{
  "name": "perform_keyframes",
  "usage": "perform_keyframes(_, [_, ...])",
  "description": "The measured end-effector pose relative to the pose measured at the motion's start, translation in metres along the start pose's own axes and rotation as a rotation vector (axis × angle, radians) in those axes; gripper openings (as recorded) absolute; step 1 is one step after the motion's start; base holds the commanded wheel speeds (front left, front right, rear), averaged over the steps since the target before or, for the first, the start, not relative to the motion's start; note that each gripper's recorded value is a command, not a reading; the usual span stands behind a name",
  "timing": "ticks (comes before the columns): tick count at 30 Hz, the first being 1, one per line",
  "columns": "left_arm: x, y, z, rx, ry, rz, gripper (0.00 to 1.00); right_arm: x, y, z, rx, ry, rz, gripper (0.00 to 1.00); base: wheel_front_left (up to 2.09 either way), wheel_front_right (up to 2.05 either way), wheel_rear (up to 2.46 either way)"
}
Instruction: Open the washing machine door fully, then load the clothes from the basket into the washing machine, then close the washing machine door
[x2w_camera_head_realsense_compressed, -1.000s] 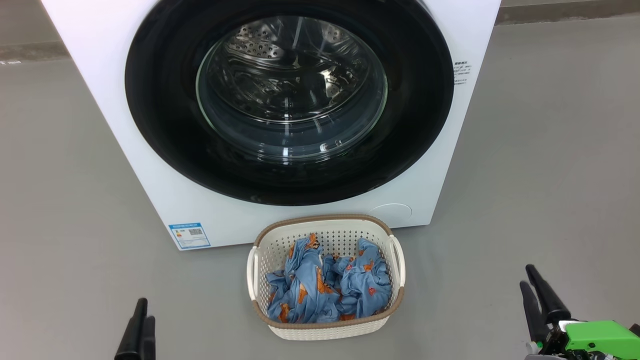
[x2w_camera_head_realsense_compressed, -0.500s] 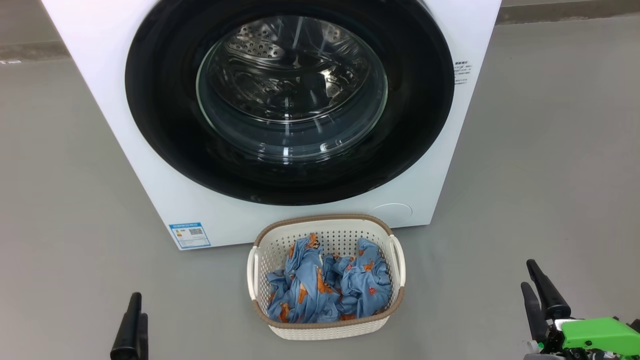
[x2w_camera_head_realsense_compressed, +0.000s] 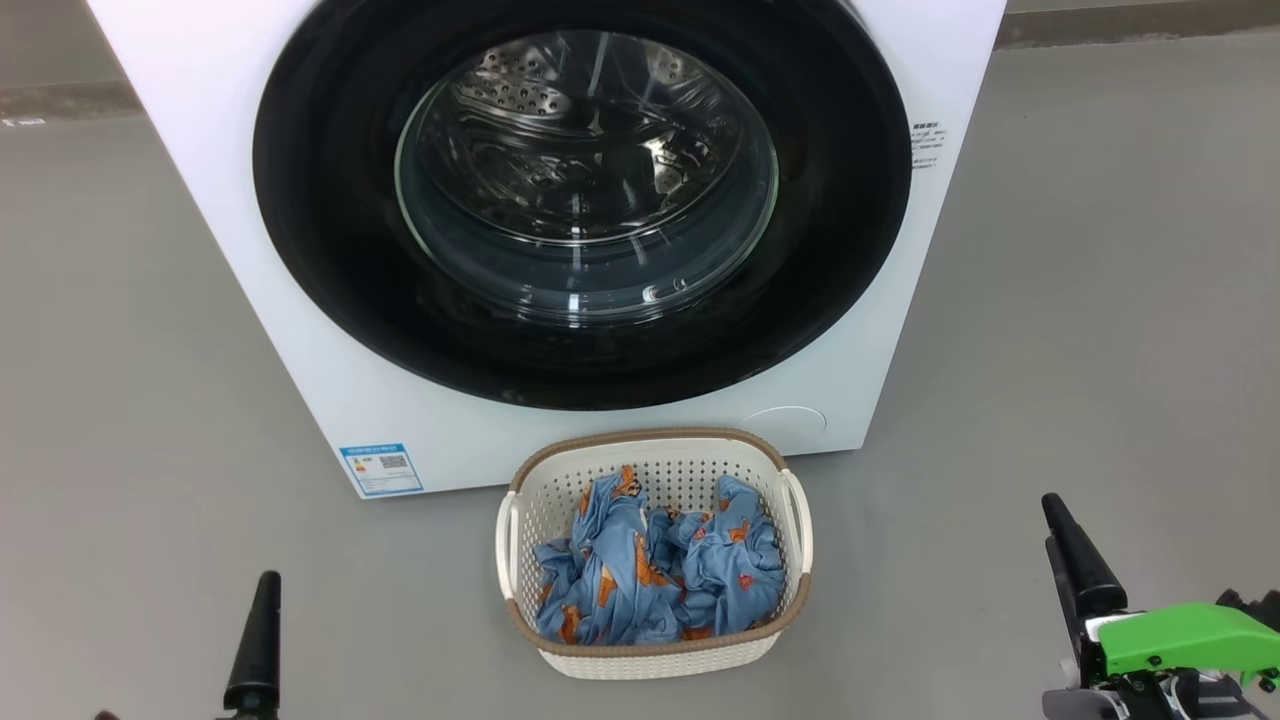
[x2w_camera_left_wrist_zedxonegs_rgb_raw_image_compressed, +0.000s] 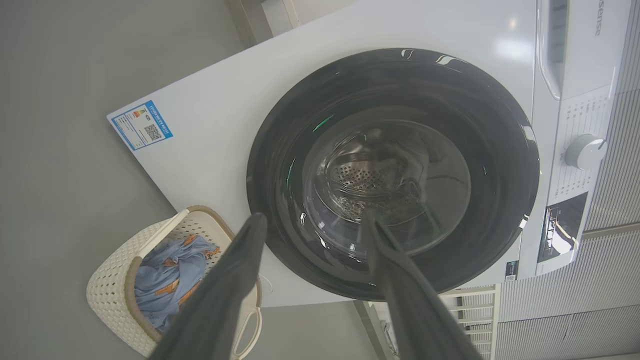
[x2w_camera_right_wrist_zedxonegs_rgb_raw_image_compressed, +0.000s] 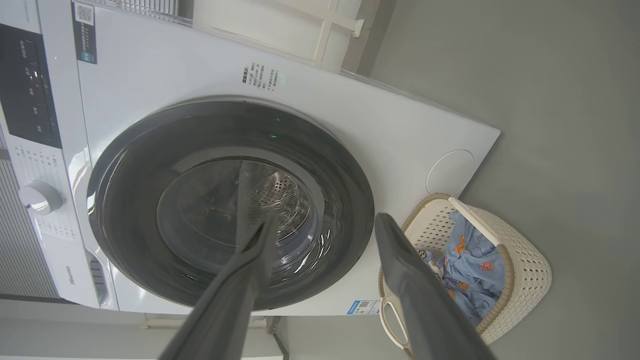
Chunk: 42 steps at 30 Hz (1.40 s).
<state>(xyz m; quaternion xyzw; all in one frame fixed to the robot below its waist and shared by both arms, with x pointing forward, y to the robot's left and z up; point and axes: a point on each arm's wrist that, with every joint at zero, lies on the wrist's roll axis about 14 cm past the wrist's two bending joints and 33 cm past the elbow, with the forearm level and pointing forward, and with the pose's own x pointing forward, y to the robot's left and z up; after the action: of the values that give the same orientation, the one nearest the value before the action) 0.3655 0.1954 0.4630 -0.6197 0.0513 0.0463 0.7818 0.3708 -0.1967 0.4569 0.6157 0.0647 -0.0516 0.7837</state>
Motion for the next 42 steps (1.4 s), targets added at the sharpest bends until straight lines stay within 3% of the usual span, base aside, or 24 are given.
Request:
perform_keyframes(22, [0.003, -0.005, 0.002, 0.38, 0.004, -0.02, 1.0, 0.011, 0.007, -0.012, -0.376, 0.053, 0.028, 1.0, 0.0, 0.0, 0.0])
perform_keyframes(42, [0.006, -0.012, 0.003, 0.653, -0.002, -0.059, 1.0, 0.018, 0.02, -0.013, -0.625, 0.051, 0.087, 1.0, 0.0, 0.0, 0.0])
